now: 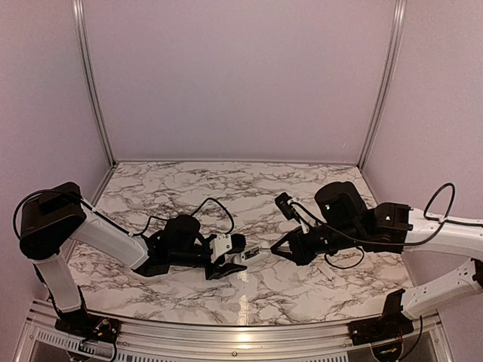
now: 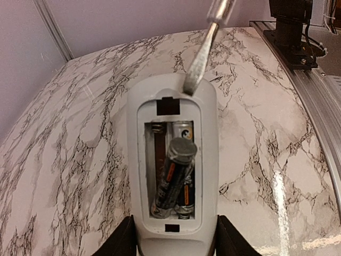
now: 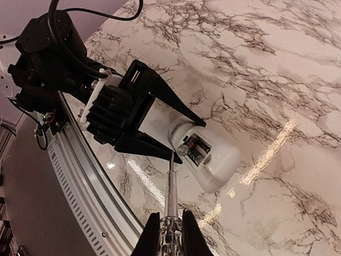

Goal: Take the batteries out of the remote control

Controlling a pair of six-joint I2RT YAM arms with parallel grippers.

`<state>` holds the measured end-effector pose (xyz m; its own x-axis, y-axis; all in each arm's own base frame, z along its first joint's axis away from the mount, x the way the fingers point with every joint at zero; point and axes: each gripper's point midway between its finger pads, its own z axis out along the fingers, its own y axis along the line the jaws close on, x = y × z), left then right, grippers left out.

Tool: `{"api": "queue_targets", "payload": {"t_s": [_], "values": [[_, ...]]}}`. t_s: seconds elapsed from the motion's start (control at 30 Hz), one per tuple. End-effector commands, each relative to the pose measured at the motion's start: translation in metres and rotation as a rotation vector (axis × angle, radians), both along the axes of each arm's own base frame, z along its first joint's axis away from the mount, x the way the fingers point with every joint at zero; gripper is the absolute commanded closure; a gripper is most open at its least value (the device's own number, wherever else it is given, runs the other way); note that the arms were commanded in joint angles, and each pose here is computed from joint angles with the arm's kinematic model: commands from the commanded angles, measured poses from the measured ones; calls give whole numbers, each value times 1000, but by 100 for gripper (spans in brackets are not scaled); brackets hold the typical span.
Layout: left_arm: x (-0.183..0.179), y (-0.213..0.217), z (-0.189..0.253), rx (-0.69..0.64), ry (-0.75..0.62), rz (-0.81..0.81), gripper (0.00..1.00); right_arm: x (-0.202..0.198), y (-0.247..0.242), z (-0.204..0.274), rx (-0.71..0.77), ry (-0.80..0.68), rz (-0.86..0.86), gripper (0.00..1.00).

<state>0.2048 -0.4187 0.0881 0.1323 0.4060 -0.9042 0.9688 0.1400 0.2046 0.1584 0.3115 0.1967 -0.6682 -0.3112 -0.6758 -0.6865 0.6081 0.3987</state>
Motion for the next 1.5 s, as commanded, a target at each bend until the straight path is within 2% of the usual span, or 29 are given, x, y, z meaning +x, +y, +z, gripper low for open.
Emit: {"api": "queue_targets", "payload": {"t_s": [0.0, 0.5, 0.77, 1.47], "values": [[3, -4, 8, -29, -4, -3, 100, 7, 11, -2, 9, -37, 11, 100], [2, -4, 8, -26, -2, -8, 100, 13, 13, -6, -1, -72, 6, 100], [1, -4, 11, -33, -3, -12, 100, 27, -7, -12, -70, -113, -100, 100], [1, -5, 11, -35, 5, -14, 100, 14, 14, -34, -53, -36, 0, 100]]}}
